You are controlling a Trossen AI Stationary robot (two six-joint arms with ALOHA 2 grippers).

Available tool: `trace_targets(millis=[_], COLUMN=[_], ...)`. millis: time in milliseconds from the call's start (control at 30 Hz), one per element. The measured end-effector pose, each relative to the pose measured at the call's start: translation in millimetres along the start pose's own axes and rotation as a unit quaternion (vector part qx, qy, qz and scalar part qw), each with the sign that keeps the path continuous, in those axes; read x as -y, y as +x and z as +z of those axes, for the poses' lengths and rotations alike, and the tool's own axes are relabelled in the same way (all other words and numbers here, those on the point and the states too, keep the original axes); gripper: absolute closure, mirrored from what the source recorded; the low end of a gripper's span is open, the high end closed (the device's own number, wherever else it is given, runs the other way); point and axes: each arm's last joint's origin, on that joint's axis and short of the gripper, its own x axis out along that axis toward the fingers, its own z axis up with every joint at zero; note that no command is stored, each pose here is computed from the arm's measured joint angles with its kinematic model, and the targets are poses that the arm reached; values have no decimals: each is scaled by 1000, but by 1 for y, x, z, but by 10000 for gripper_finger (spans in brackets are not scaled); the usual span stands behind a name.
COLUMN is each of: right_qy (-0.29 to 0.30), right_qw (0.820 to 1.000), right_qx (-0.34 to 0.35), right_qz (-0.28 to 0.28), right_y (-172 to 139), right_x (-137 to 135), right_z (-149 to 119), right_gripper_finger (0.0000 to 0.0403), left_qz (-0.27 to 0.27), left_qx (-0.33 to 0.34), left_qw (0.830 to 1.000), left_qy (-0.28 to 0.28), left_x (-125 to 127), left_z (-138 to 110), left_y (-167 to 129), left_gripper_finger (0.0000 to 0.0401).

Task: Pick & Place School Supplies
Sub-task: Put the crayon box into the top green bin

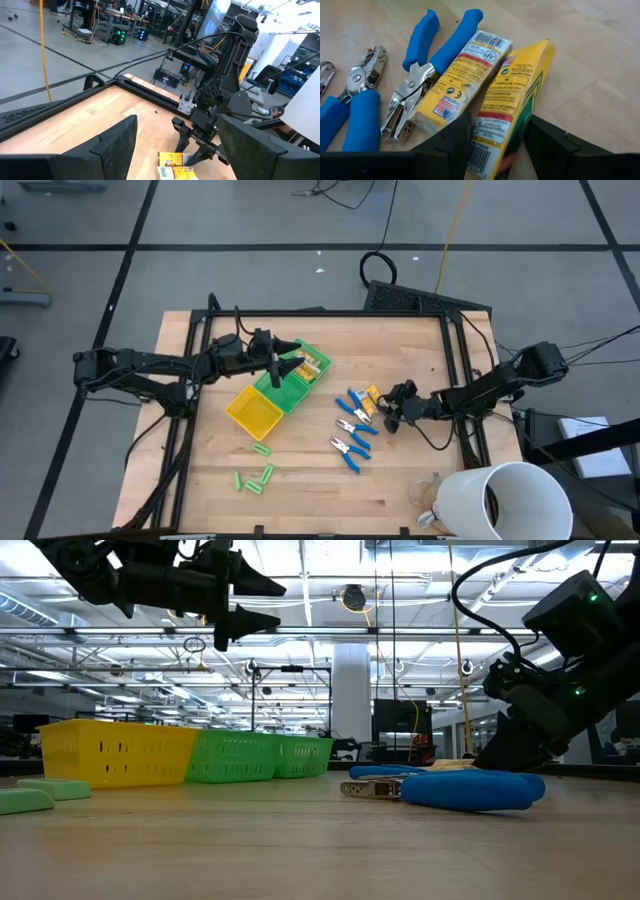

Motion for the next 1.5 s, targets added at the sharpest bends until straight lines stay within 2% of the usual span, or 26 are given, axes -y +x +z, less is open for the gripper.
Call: trace_targets(millis=[267,567,867,1167,1333,1500], right_qy=[3,-37,-60,-73,-106,-165], right_qw=[1000,999,998,993,984,974], right_qx=[-6,12,28,77,100,121], right_qz=[9,24,20,-57,-104,-98], right_y=[0,1,1,0,0,-1], right_x=[-1,-1,-2,2,4,1], right_z=[0,5,7,11,12,18], right_gripper_finger=[275,305,317,317,317,317], left_qz=[0,0,0,0,0,0], left_qx=[0,0,0,0,0,0], left_qw=[1000,1000,1000,1000,1000,1000], left_qy=[1,1,1,0,-1,1], left_x=[0,0,0,0,0,0], left_z=[0,0,0,0,0,0], left_y=[0,0,0,0,0,0], left_gripper_finger=[112,98,108,118,110,100])
